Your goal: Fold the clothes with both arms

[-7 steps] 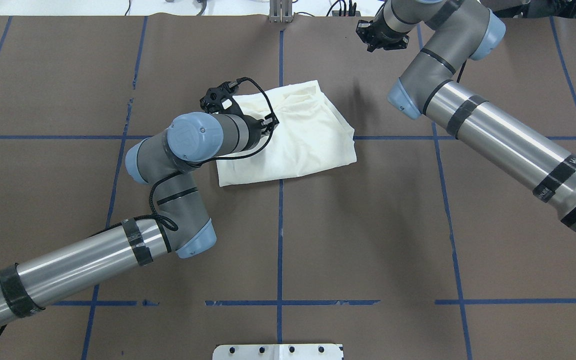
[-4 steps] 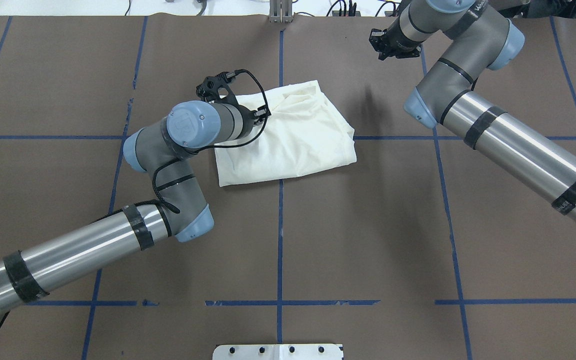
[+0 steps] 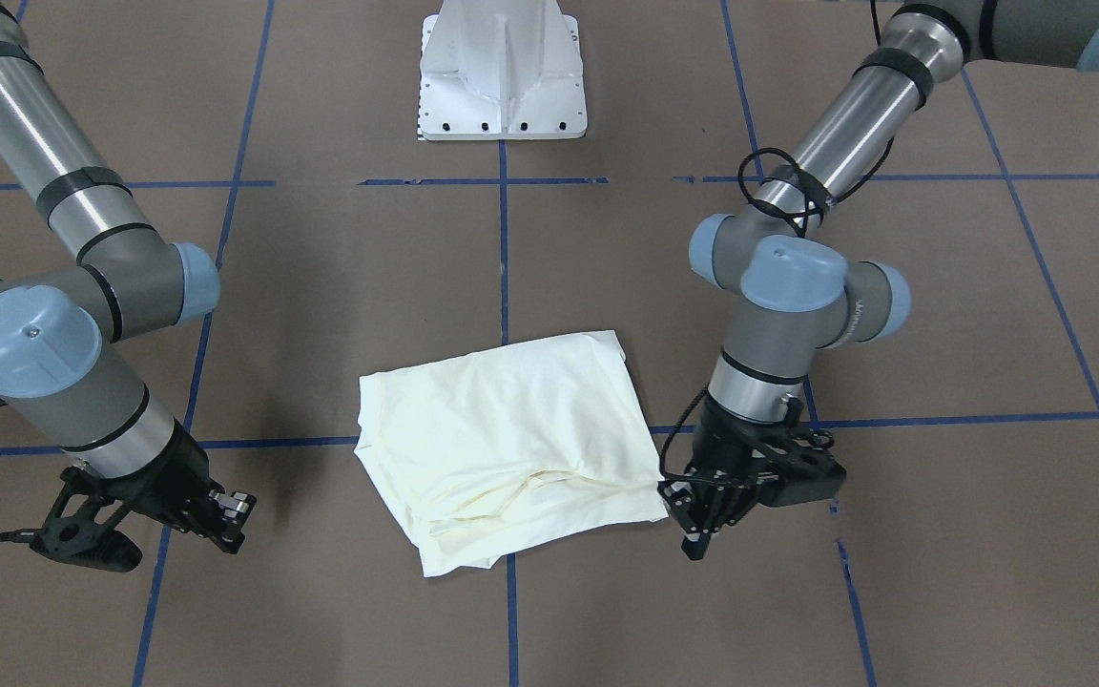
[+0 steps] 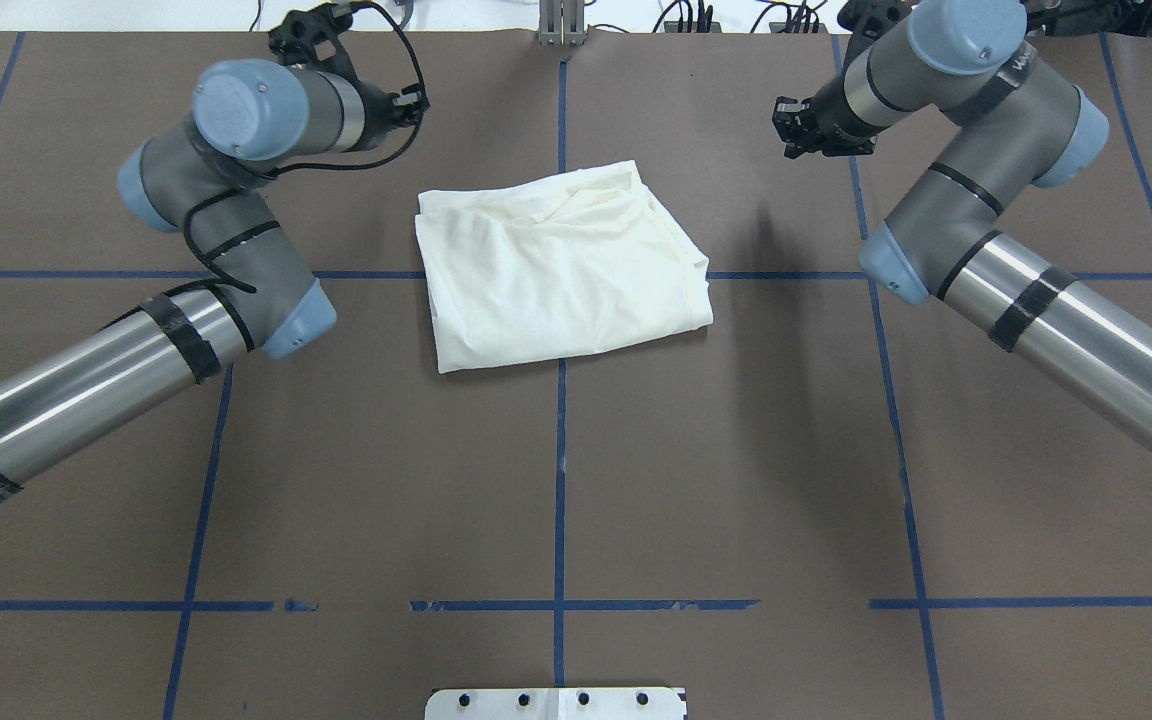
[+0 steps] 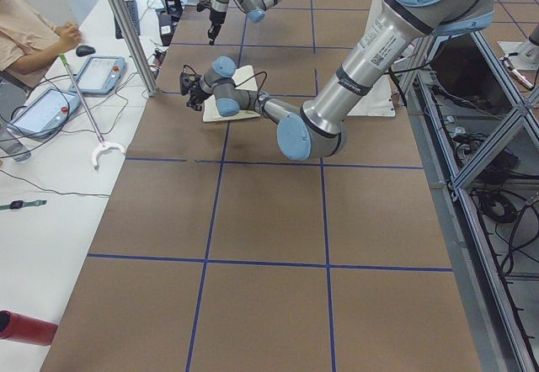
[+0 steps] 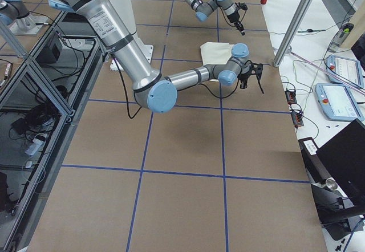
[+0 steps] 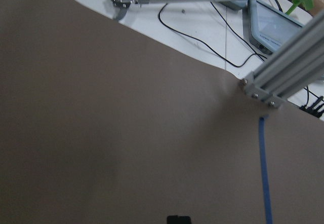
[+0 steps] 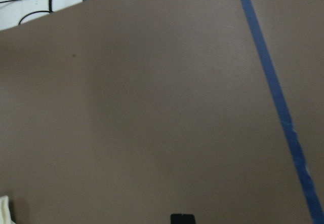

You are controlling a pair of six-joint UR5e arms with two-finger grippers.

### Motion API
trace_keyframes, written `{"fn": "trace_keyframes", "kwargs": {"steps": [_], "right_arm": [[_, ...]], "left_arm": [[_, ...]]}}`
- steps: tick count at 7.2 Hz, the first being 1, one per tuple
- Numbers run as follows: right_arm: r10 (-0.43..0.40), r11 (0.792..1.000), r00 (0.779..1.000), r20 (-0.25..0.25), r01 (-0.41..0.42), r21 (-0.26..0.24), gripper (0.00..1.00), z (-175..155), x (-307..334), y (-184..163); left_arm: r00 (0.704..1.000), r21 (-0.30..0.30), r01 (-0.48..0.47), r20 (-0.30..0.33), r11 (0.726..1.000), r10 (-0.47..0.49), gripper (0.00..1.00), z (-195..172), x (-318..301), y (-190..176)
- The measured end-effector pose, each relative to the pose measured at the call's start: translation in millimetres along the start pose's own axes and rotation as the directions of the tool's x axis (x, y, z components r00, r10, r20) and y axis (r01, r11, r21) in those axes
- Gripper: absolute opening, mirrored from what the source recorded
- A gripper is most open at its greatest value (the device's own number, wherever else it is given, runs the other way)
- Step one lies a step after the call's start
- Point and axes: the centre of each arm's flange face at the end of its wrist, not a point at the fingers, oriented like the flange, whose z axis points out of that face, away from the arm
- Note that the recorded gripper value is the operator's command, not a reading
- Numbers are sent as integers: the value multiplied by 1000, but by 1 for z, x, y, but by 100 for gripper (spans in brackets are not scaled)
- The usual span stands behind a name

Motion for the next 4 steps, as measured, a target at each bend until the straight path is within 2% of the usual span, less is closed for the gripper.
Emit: {"fn": "trace_keyframes", "kwargs": {"steps": [2,3,4], "right_arm": [[-9,998,1000,-3,9,-61,0,-17,68,26],[-47,997,999,-16,46,-69,0,-30,111,18],[-102,992,994,-27,100,-80,0,-52,170,1]], "left_arm": [[995,-92,-95,3,991,96,0,-46,-91,-30],[987,-143,-154,14,978,158,0,-83,-150,-42],[964,-184,-250,39,950,261,0,-120,-204,-59]]}}
